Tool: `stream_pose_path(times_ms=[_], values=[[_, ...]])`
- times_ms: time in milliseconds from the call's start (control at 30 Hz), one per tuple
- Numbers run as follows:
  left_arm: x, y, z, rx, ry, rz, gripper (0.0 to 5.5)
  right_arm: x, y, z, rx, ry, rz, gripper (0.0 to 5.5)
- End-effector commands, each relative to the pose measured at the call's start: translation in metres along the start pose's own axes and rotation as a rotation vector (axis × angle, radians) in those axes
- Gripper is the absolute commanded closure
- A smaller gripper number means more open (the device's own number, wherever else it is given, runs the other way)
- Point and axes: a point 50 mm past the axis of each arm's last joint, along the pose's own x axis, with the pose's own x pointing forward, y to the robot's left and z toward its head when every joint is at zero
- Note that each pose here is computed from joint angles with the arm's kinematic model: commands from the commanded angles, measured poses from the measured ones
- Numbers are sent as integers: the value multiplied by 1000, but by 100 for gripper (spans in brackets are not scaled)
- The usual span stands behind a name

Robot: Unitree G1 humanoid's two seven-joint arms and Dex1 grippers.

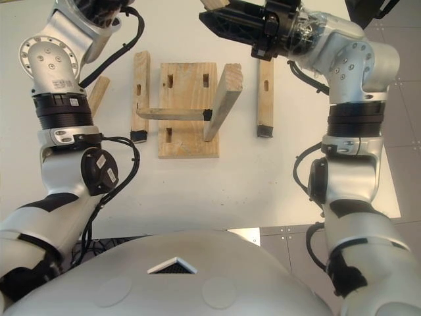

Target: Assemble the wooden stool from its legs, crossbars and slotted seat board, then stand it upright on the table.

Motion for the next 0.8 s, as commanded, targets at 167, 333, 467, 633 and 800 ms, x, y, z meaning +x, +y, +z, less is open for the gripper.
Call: stream_pose_path(times_ms=[167, 333, 467, 633, 800], values=[[2, 3, 0, 0, 3, 22, 257, 4, 3, 3, 6, -24, 14, 345], [-2, 9, 7, 41, -26, 79, 335, 4, 2, 4, 6, -33, 10, 345], [-4, 10, 6, 71, -1, 95, 342, 5, 1, 6, 0, -34, 11, 345], [-5, 10, 2, 103, 46, 88, 342, 6, 2, 8, -10, -26, 16, 345], [-7, 14, 10, 146, 12, 119, 342, 8, -3, 5, 4, 1, -17, 273]])
